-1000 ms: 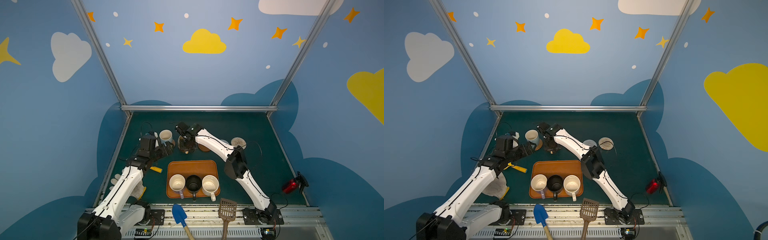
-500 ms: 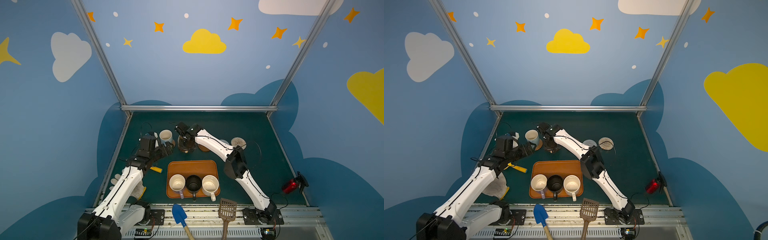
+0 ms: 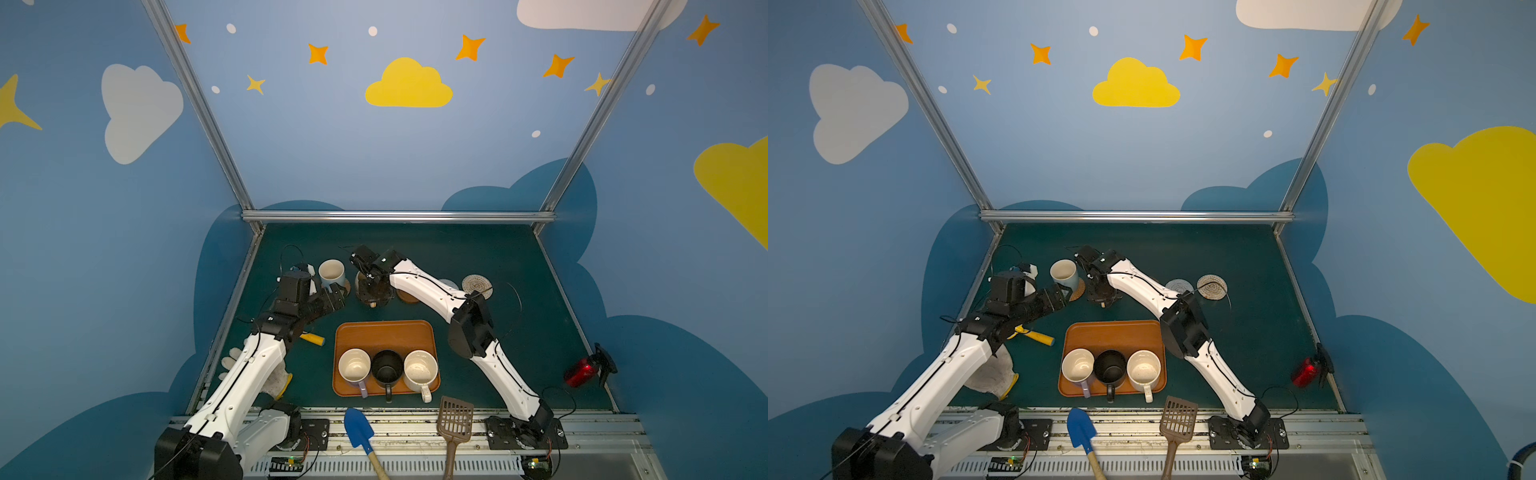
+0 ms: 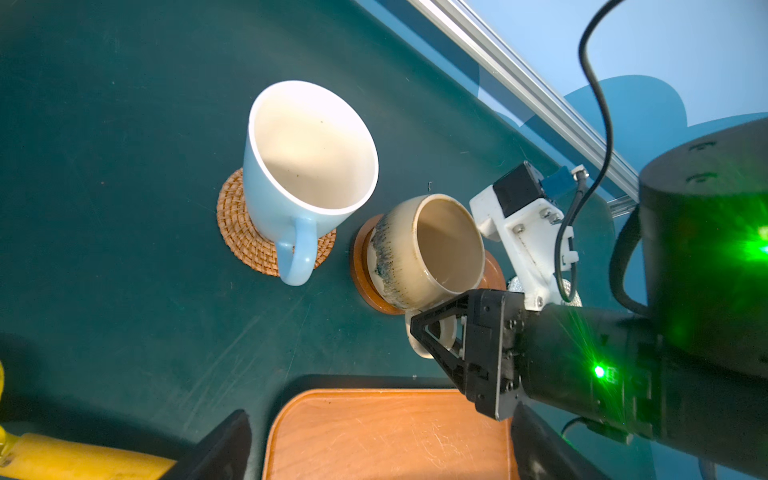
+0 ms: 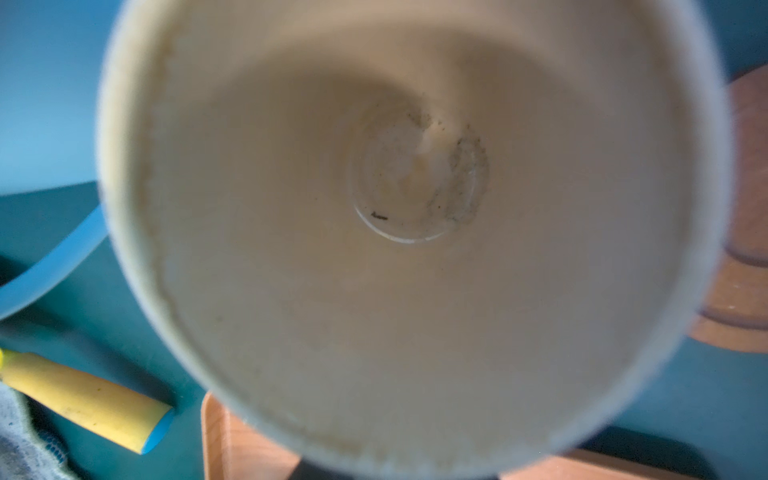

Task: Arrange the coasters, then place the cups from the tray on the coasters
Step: 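Open and raise the right gripper while the left gripper swings toward the tray, then lower the left gripper onto the lavender mug on the tray and grasp its rim, then lift the lavender mug with the left gripper and carry it toward the brown wooden coaster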

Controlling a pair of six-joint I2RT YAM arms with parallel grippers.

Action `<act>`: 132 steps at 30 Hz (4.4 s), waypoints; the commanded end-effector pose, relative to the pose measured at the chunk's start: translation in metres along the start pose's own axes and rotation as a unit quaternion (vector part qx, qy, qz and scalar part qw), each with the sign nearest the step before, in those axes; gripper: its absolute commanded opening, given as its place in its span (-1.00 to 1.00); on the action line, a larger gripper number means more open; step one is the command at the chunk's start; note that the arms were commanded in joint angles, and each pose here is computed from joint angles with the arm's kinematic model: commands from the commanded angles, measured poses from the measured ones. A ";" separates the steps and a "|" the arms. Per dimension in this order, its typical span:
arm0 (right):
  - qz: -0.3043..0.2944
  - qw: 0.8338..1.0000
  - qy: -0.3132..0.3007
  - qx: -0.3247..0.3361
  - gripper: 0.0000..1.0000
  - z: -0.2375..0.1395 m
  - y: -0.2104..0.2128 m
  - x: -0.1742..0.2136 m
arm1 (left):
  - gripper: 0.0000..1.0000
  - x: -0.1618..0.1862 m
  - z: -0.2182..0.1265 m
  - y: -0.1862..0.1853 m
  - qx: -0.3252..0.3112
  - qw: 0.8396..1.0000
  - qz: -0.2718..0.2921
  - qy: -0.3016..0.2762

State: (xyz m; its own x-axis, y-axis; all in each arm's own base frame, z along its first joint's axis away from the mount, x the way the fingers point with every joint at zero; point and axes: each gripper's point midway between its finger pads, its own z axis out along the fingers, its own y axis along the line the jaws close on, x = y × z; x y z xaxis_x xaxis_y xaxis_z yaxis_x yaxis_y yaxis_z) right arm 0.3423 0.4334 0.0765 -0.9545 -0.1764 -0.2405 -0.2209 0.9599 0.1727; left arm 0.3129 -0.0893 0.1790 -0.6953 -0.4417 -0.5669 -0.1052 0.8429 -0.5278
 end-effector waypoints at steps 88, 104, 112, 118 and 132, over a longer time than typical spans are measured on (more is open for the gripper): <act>0.027 0.975 -0.213 -0.058 0.91 -0.176 -0.124 0.016 | -0.17 0.224 -0.048 0.030 -0.159 0.949 0.170 0.213; 0.030 0.976 -0.207 -0.066 0.90 -0.171 -0.120 0.014 | -0.68 0.222 -0.046 0.028 -0.153 0.947 0.176 0.222; 0.030 0.973 -0.218 -0.066 0.89 -0.174 -0.121 0.013 | -0.92 0.217 -0.048 0.025 -0.143 0.950 0.172 0.217; 0.029 0.973 -0.219 -0.065 0.89 -0.175 -0.122 0.012 | -0.92 0.204 -0.054 0.014 -0.127 0.955 0.175 0.202; 0.034 0.971 -0.228 -0.066 0.88 -0.181 -0.124 0.012 | -0.92 0.161 -0.064 -0.018 -0.104 0.967 0.184 0.145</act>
State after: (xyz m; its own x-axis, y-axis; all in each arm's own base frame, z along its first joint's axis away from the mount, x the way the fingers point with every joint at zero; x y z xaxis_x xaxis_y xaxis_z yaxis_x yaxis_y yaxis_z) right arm 0.3209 0.2785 0.2195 -0.7991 0.0084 -0.6012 -0.2244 0.9235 0.3111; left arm 0.1395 -0.1530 0.1096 -0.9222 -0.0113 -0.3865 0.0541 0.9860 -0.1578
